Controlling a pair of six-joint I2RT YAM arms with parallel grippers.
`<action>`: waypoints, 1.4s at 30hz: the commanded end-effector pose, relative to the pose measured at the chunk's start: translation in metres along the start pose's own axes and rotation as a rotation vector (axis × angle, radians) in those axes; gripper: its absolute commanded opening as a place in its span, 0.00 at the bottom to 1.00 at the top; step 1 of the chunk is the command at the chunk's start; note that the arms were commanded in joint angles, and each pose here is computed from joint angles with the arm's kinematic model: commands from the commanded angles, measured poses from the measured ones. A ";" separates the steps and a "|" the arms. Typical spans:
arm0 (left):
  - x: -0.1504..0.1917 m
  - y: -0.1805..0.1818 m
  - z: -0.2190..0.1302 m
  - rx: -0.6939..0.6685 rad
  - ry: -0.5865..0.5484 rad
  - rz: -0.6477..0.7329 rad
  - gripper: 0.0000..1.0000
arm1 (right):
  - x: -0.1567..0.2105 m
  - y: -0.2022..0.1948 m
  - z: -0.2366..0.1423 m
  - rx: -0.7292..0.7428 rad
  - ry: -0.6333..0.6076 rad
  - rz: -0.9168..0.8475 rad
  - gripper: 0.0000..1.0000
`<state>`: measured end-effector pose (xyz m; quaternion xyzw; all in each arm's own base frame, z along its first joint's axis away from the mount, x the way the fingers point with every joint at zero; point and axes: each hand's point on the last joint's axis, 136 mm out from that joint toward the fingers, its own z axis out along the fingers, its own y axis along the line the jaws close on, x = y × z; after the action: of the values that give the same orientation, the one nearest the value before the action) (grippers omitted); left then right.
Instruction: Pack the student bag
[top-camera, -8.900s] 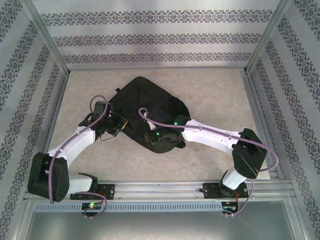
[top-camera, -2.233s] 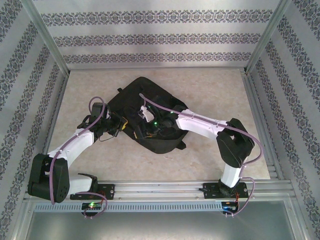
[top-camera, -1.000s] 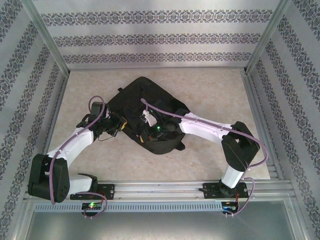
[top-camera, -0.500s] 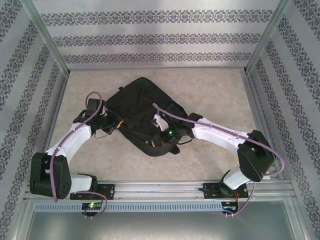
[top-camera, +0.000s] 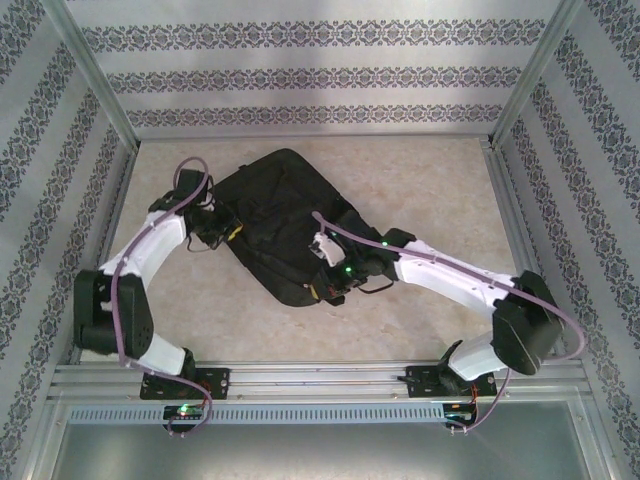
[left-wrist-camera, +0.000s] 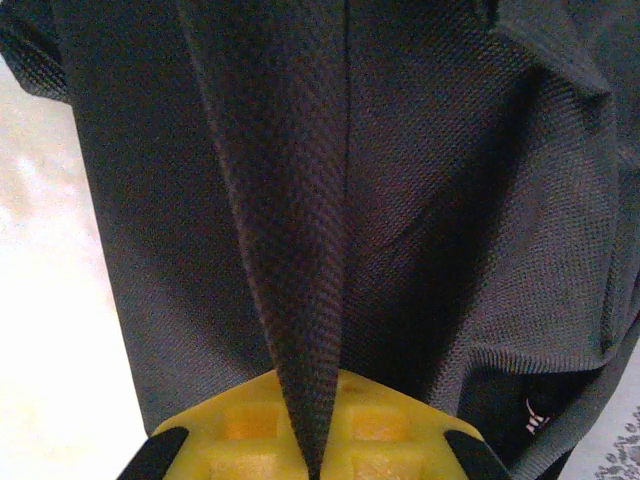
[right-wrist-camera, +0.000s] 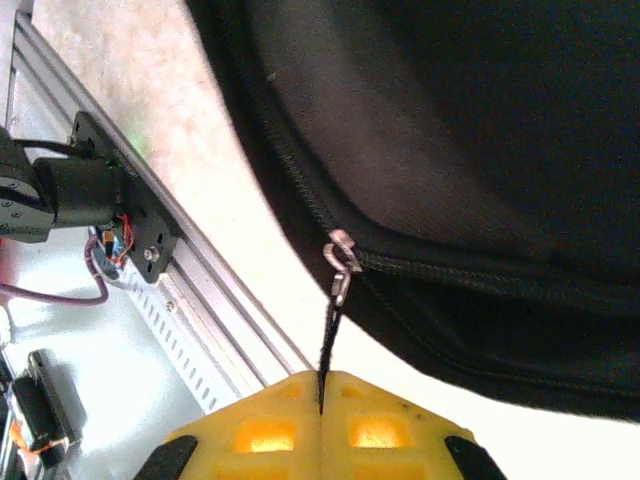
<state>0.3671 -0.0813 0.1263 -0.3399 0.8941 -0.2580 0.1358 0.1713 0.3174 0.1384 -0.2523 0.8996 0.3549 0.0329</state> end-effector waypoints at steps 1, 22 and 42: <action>-0.045 -0.031 -0.010 0.034 -0.095 0.121 0.22 | -0.017 0.033 0.016 -0.056 0.010 -0.051 0.00; 0.061 0.051 -0.078 0.029 -0.090 -0.111 0.52 | -0.106 0.085 0.064 -0.162 -0.087 -0.052 0.00; 0.058 0.041 -0.035 0.046 -0.084 0.010 0.33 | -0.084 0.083 0.077 -0.166 -0.034 -0.051 0.00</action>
<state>0.2789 -0.0813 0.1264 -0.3684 0.8749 -0.2715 0.1588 0.2033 0.4502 0.1500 -0.2610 0.8696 0.4173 0.0382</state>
